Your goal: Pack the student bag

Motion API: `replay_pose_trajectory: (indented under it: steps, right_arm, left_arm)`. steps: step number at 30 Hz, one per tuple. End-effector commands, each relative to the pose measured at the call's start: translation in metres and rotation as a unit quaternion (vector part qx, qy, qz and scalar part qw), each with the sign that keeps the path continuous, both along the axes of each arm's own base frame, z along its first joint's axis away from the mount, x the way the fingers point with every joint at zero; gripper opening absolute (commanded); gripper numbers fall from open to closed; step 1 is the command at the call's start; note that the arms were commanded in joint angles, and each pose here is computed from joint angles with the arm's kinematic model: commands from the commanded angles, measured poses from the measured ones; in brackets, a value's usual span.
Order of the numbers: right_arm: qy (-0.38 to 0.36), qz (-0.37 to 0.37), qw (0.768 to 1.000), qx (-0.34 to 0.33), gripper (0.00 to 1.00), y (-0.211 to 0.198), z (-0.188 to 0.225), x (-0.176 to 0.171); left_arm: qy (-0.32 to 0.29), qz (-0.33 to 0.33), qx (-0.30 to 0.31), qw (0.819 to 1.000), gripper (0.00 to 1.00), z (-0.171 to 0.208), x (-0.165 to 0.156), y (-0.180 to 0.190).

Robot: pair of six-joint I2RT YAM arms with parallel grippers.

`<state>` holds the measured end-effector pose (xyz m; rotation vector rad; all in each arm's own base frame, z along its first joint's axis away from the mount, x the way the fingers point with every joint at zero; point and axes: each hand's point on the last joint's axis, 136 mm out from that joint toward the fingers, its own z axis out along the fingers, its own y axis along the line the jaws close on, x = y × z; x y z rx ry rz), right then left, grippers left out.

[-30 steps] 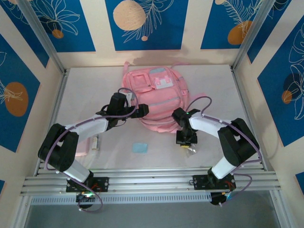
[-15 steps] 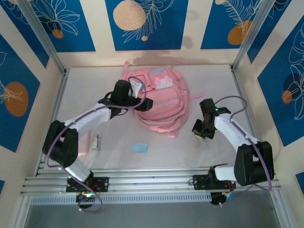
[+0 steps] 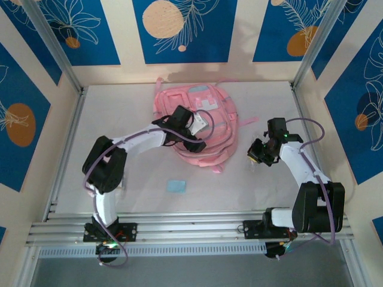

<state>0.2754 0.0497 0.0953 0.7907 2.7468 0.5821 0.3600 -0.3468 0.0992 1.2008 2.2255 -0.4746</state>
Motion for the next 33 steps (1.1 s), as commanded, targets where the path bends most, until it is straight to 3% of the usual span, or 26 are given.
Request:
replay_pose_trajectory:
  steps: [1,5,7,11,12,16,24,28,33]
  right_arm:
    - [-0.025,0.010,0.999,0.031,0.00,0.007,0.010,0.006]
    - [-0.028,0.010,0.999,0.039,0.00,0.008,0.010,0.007]
    - [-0.030,0.010,0.999,0.041,0.00,0.008,0.010,0.007]
    - [-0.032,0.010,0.999,0.042,0.00,0.008,0.012,0.008]
    - [-0.034,0.010,0.999,0.041,0.00,0.007,0.013,0.008]
    - [-0.038,0.014,0.998,0.045,0.00,0.009,0.017,0.010]
    - [-0.046,0.048,0.995,0.076,0.00,0.032,0.035,0.006]
    - [-0.059,0.061,0.990,0.113,0.00,0.051,0.047,0.012]
    - [-0.078,0.063,0.979,0.179,0.00,0.081,0.062,0.029]
  left_arm:
    - [-0.013,-0.018,0.065,0.998,0.78,-0.020,0.003,0.007]
    - [-0.033,-0.007,0.109,0.994,0.74,-0.039,0.016,0.014]
    - [-0.042,-0.003,0.115,0.992,0.55,-0.043,0.021,0.015]
    - [-0.033,-0.016,0.102,0.994,0.29,-0.043,0.018,0.008]
    - [-0.033,-0.012,0.099,0.995,0.02,-0.042,0.018,0.008]
    - [-0.022,-0.011,0.064,0.998,0.00,-0.026,0.016,-0.001]
    - [0.055,0.024,-0.104,0.993,0.00,0.059,0.020,-0.027]
    - [0.083,0.061,-0.175,0.979,0.00,0.097,0.034,-0.023]
    - [0.137,0.106,-0.276,0.945,0.00,0.127,0.059,-0.011]
